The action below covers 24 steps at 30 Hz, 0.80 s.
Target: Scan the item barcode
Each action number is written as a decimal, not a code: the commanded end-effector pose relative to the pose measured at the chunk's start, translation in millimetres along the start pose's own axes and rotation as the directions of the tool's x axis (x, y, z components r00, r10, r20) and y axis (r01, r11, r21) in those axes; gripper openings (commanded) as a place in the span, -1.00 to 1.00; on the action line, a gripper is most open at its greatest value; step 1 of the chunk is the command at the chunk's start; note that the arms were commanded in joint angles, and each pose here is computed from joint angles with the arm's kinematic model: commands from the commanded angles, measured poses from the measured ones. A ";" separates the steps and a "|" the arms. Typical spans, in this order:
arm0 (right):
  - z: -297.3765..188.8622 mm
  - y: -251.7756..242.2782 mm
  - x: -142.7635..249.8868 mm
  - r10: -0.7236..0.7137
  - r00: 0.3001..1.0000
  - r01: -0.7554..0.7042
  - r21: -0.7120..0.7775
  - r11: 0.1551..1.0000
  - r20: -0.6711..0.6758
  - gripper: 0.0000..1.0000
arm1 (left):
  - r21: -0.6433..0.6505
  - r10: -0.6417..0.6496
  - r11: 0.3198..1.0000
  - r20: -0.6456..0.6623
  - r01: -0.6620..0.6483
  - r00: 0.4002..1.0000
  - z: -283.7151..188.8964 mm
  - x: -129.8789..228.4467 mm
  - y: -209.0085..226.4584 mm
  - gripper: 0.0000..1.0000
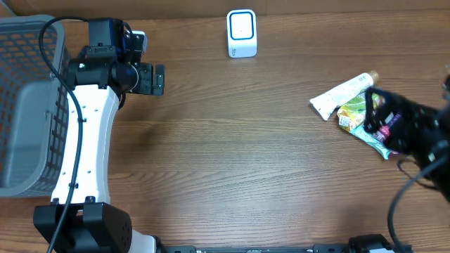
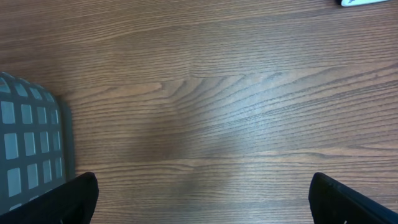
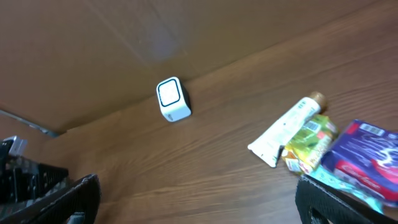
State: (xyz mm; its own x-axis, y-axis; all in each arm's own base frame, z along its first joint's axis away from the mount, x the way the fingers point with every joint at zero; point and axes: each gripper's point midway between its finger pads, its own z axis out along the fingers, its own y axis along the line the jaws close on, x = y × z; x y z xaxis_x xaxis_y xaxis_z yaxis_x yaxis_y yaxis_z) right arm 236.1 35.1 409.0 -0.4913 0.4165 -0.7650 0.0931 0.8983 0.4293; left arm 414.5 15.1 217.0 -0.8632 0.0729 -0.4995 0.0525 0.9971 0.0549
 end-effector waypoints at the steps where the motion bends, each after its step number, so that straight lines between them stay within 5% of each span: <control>1: -13.2 -7.2 -1.7 -0.010 0.999 0.009 0.032 0.999 0.036 1.00 | -0.004 -0.021 1.000 0.029 0.021 0.999 -10.5 -4.4 2.0 0.99; 10: -13.9 -23.6 -6.7 -0.011 0.997 0.002 0.120 0.993 0.076 1.00 | -0.004 -0.021 1.000 0.030 0.021 0.999 -10.7 -4.5 2.0 0.99; 24: 2.8 -50.9 7.4 -0.059 0.908 0.052 0.027 0.998 0.414 1.00 | -0.004 -0.021 1.000 0.029 0.021 0.999 -10.5 -4.4 2.0 0.99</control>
State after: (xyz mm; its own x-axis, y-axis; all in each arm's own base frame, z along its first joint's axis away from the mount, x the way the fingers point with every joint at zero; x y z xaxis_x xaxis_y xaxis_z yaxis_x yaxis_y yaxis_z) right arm 230.5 -8.5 402.9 -0.0876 0.4308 -0.8982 0.1091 0.9004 0.4212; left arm 414.5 15.2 217.1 -0.8630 0.0733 -0.4998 0.0526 0.9971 0.0554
